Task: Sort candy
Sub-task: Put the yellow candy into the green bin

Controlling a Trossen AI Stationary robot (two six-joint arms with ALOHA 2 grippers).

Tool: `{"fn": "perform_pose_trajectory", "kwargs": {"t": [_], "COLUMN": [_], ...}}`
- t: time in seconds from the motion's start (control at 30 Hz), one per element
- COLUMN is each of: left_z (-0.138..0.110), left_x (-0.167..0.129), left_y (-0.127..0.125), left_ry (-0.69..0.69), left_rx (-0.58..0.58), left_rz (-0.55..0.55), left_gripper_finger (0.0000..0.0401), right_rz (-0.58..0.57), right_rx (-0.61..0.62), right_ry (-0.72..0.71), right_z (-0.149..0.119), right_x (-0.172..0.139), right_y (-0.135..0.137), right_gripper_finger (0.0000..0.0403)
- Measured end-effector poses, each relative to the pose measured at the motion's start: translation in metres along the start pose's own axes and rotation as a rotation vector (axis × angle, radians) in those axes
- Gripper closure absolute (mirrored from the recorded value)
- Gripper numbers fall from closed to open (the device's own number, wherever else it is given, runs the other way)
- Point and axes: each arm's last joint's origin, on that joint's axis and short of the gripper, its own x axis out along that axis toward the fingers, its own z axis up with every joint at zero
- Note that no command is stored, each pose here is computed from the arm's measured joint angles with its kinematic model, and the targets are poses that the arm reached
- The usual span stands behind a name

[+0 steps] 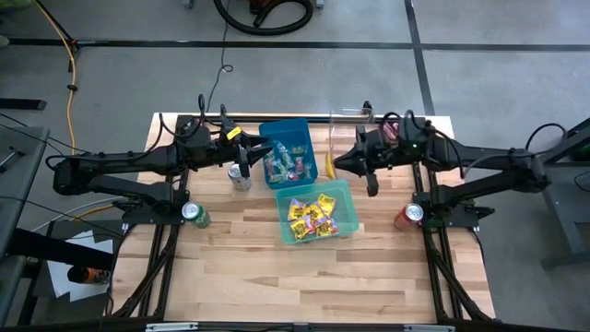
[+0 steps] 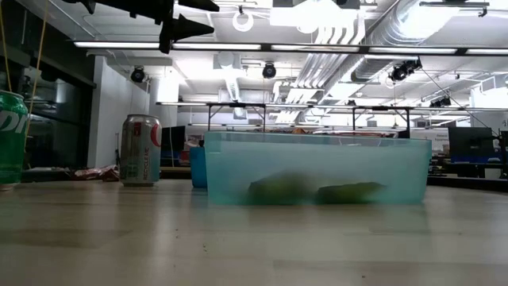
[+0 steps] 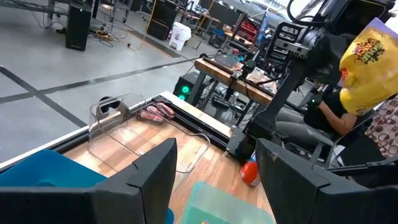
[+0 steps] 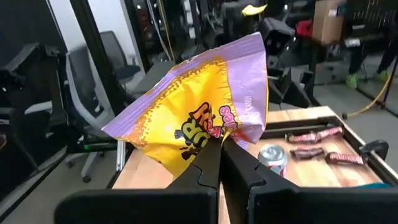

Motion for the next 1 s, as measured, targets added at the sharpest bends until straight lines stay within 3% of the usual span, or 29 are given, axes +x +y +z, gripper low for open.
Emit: {"fn": "perform_pose_trajectory", "kwargs": {"t": [0.23, 0.43, 0.6, 1.0], "left_z": [0.0, 0.0, 0.0, 0.0], "left_x": [0.0, 0.0, 0.0, 0.0], "left_y": [0.0, 0.0, 0.0, 0.0], "left_ry": [0.001, 0.001, 0.0, 0.003], "left_rx": [0.0, 0.0, 0.0, 0.001], "left_rz": [0.0, 0.0, 0.0, 0.001], "left_gripper_finger": [0.0194, 0.0194, 0.0194, 0.0194], "right_rz": [0.083, 0.147, 0.106, 0.101], "right_rx": [0.047, -0.041, -0.123, -0.122], "right_ry": [0.187, 0.434, 0.571, 0.875], "right_z": [-0.013, -0.04, -0.057, -0.107], "right_x": [0.021, 0.054, 0.079, 0.105], "right_y": [0.001, 0.01, 0.01, -0.001], "right_gripper_finger": [0.0403, 0.0403, 0.0403, 0.0402]}}
